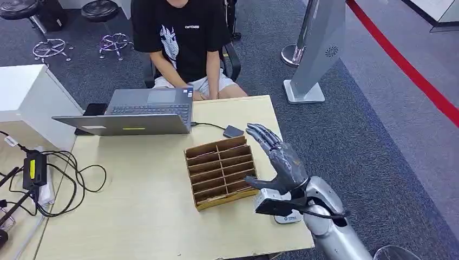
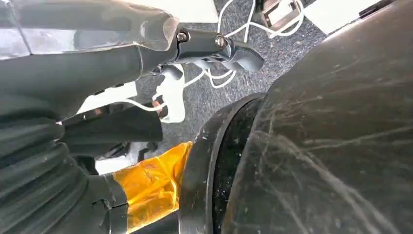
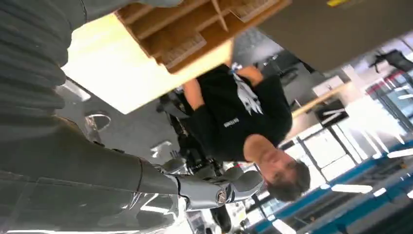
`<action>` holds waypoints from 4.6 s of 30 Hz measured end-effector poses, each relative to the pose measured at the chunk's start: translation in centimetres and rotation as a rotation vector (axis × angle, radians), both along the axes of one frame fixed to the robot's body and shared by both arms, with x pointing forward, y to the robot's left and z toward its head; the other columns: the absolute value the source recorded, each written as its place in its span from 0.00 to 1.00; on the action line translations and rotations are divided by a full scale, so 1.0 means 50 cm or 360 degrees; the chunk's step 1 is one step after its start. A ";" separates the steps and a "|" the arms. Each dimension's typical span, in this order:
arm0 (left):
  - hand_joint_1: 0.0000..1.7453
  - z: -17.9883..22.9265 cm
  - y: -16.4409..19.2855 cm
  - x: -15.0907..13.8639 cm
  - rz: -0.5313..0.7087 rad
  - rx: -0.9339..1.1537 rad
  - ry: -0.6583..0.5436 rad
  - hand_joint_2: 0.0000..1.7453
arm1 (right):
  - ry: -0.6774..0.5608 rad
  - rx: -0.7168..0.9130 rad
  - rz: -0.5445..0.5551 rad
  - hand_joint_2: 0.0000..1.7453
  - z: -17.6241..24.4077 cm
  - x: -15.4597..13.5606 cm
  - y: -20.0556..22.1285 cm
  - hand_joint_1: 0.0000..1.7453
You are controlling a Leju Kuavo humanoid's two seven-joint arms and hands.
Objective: Pass the card to the sensor for recognition and then transmit it.
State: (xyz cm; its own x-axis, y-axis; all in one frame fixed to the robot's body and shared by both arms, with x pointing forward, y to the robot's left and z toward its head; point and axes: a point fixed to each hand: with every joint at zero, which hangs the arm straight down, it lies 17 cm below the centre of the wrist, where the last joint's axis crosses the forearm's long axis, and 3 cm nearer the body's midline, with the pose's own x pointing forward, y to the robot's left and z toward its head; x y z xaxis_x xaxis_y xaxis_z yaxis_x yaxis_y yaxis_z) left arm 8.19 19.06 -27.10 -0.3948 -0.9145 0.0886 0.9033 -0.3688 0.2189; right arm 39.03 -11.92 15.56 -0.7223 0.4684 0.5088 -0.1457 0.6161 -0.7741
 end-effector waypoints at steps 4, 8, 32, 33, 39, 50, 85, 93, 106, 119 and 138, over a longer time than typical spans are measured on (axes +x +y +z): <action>0.00 0.000 0.000 -0.001 0.0013 -0.0001 0.0003 1.00 | 0.0034 -0.0084 0.0002 1.00 -0.042 -0.017 -0.013 0.00; 0.00 0.000 0.001 -0.002 0.0022 -0.0001 0.0005 1.00 | 0.0053 -0.0128 0.0016 1.00 -0.066 -0.035 -0.014 0.00; 0.00 -0.001 0.001 -0.003 0.0022 0.0002 0.0005 1.00 | -0.0090 -0.0833 -0.0107 1.00 -0.237 -0.054 0.039 0.00; 0.00 -0.001 0.001 -0.003 0.0022 0.0002 0.0006 1.00 | -0.0092 -0.0848 -0.0103 1.00 -0.245 -0.056 0.043 0.00; 0.00 0.000 -0.001 -0.002 0.0010 0.0003 0.0002 1.00 | -0.0064 -0.0917 -0.0057 1.00 -0.289 -0.069 0.063 0.00; 0.00 0.000 -0.003 -0.001 0.0001 0.0002 0.0000 1.00 | -0.0120 -0.0894 -0.0083 1.00 -0.282 -0.073 0.082 0.00; 0.00 0.002 -0.006 0.005 -0.0049 0.0013 -0.0007 1.00 | -0.0189 -0.1020 -0.0240 1.00 -0.297 -0.032 0.078 0.00; 0.00 0.002 -0.006 0.006 -0.0054 0.0015 -0.0009 1.00 | -0.0140 -0.1049 -0.0276 1.00 -0.317 -0.020 0.059 0.76; 0.00 0.002 -0.005 0.008 -0.0073 0.0019 -0.0013 1.00 | -0.0181 -0.1009 -0.0330 1.00 -0.297 -0.002 0.057 0.88; 0.00 0.002 -0.005 0.008 -0.0079 0.0021 -0.0015 1.00 | -0.0191 -0.0998 -0.0358 1.00 -0.285 0.010 0.057 0.00; 0.00 0.003 -0.011 0.009 -0.0091 0.0017 -0.0017 1.00 | -0.0236 -0.0979 -0.0399 1.00 -0.256 0.032 0.056 0.00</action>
